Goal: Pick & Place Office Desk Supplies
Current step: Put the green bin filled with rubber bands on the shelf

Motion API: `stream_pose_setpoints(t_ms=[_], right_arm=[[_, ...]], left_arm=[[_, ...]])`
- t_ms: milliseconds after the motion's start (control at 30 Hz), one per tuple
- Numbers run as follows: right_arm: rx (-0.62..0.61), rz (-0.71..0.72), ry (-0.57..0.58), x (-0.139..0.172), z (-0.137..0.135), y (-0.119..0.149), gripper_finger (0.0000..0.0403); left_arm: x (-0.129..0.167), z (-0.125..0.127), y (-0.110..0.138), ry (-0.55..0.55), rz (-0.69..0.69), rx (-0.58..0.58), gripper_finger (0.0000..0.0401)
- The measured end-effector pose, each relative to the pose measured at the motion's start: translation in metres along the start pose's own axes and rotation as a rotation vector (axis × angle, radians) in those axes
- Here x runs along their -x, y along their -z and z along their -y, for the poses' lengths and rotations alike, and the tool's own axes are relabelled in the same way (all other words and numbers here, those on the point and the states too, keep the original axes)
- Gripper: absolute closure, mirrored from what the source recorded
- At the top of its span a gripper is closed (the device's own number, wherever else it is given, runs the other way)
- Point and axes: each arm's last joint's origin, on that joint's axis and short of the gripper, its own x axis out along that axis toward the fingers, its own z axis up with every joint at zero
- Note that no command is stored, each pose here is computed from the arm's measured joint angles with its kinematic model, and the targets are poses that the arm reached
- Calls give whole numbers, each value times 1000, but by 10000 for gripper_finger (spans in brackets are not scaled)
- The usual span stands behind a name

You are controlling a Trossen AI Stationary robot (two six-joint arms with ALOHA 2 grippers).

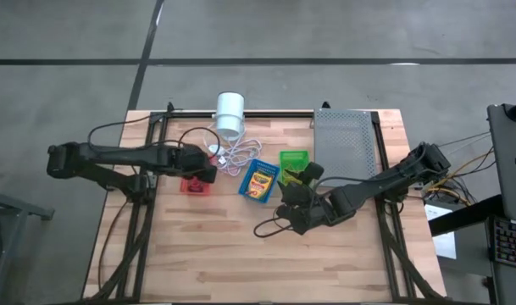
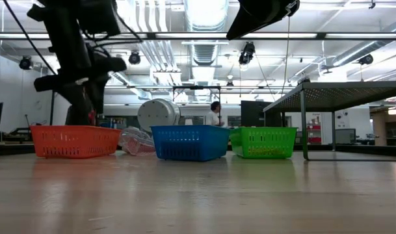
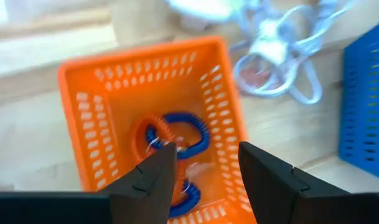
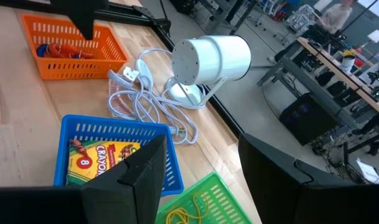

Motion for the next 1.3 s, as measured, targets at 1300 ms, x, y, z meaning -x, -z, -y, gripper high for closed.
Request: stream_pose_setpoints(t_ms=[1300], right_arm=[[0, 0, 0, 0, 0, 0, 204]], left_arm=[[118, 59, 67, 427, 788, -829, 198]])
